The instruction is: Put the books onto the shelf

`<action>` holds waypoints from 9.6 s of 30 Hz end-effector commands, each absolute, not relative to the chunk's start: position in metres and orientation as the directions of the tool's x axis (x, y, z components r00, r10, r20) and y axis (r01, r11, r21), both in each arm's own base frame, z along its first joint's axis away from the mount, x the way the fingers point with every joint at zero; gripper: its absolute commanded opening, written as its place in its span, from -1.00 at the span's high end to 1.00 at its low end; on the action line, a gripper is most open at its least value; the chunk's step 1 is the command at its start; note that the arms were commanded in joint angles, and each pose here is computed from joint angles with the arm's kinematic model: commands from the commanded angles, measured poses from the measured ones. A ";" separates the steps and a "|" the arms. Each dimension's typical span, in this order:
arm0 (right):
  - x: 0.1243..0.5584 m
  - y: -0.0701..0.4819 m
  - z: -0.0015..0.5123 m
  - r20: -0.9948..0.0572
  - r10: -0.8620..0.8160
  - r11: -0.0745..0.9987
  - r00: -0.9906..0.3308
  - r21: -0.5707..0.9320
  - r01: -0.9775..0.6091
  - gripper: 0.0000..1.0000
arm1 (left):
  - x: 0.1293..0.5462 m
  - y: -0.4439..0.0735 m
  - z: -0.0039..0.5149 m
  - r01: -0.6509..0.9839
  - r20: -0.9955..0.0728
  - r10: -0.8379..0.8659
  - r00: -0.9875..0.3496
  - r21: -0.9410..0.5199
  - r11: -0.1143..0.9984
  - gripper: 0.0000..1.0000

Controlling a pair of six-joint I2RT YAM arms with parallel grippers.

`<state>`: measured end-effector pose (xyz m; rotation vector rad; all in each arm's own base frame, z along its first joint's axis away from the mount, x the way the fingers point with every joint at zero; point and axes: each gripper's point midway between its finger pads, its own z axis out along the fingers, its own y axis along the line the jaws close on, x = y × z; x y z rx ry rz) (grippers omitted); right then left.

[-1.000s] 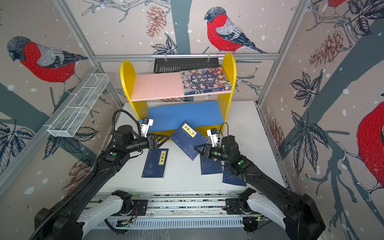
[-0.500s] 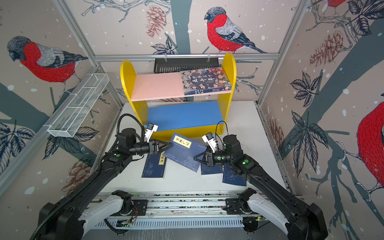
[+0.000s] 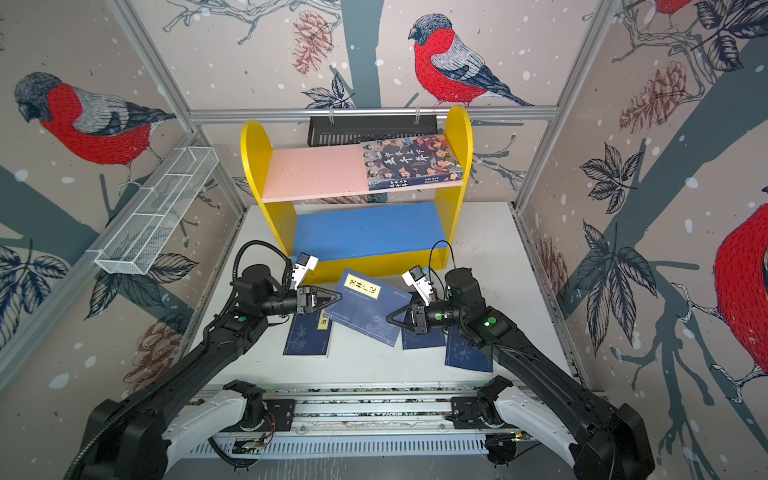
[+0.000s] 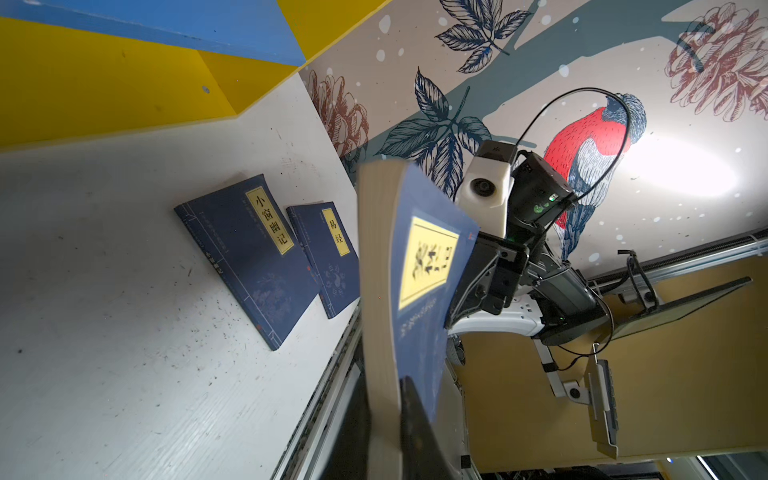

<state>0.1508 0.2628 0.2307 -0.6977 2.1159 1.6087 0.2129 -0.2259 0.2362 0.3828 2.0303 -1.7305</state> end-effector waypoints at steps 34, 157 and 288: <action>0.224 0.194 0.238 -0.350 0.561 0.261 -0.750 0.935 -0.241 -0.46 | 0.335 -0.228 0.266 0.234 -0.305 -0.454 -0.837 -0.950 0.206 1.00; 0.406 0.146 0.173 -0.192 0.747 0.278 -0.637 0.960 0.036 0.43 | 0.313 -0.225 0.270 0.240 -0.287 -0.470 -0.835 -0.958 0.158 -0.55; 0.399 0.155 0.183 -0.046 0.815 0.088 -0.577 0.995 0.045 0.13 | 0.305 -0.216 0.277 0.263 -0.291 -0.496 -0.818 -0.956 0.127 -0.61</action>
